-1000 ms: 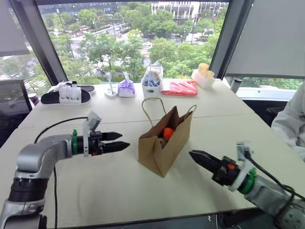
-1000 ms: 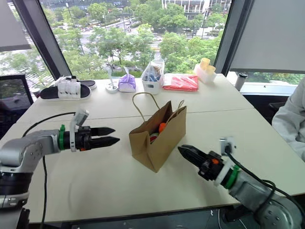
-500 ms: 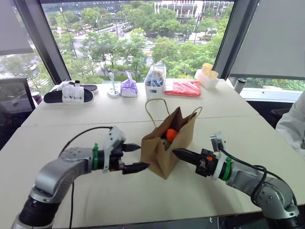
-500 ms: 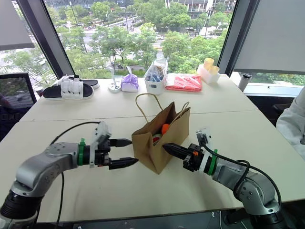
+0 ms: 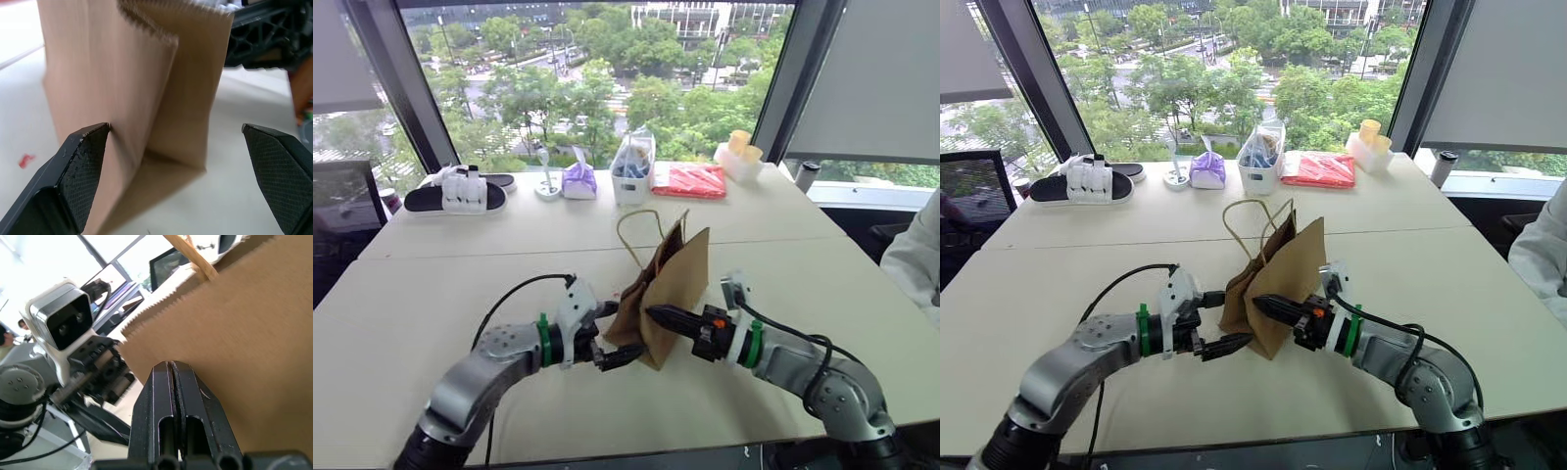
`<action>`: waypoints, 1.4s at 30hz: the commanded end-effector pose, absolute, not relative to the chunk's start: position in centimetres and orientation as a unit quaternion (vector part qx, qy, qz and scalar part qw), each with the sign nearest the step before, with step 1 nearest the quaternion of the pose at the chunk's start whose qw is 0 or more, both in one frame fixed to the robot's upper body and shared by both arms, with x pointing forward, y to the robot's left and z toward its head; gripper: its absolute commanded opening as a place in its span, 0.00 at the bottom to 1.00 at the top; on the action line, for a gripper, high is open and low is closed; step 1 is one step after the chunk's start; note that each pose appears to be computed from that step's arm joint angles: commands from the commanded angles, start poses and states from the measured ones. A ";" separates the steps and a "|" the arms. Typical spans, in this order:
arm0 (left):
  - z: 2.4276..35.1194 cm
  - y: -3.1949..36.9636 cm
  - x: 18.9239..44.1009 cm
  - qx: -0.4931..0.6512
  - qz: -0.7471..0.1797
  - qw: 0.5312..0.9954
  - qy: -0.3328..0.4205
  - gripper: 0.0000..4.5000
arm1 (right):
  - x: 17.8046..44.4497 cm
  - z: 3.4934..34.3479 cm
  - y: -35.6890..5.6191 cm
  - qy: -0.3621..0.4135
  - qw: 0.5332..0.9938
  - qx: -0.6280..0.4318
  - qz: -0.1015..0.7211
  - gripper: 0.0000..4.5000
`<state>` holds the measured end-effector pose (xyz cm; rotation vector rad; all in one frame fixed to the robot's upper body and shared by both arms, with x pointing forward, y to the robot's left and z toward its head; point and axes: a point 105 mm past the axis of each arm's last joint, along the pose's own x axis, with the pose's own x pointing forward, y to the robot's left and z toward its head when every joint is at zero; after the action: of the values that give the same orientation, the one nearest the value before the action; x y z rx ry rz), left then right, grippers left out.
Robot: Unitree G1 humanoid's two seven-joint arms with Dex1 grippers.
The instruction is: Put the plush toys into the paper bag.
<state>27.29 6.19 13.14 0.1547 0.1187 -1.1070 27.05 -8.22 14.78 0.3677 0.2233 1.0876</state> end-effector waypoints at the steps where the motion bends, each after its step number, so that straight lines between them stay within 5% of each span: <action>1: 13.5 5.3 27.6 0.089 -0.524 0.846 0.035 1.00 | 27.4 15.4 -8.2 0.093 0.836 0.170 0.514 0.01; 13: 14.1 4.1 28.8 0.071 -0.512 0.856 0.015 1.00 | 27.7 15.6 -8.1 0.089 0.840 0.167 0.509 0.01; 16: 14.0 4.4 29.1 0.069 -0.503 0.861 0.018 0.81 | 27.7 15.7 -8.1 0.086 0.841 0.169 0.507 0.00; 24: 14.1 4.4 29.2 0.067 -0.503 0.862 0.012 0.01 | 27.6 15.7 -8.3 0.084 0.843 0.171 0.503 0.00; 33: 14.7 7.6 29.4 0.124 -0.527 0.840 0.021 0.01 | 26.7 15.6 -10.1 0.088 0.844 0.168 0.501 0.00; 42: 19.7 10.1 35.1 0.160 -0.549 0.818 -0.067 0.01 | 27.3 16.4 -14.4 0.076 0.872 0.152 0.459 0.00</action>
<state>34.84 10.04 17.56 0.3436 -0.0508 -1.1497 27.38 -14.07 15.43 0.3230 0.1981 0.9488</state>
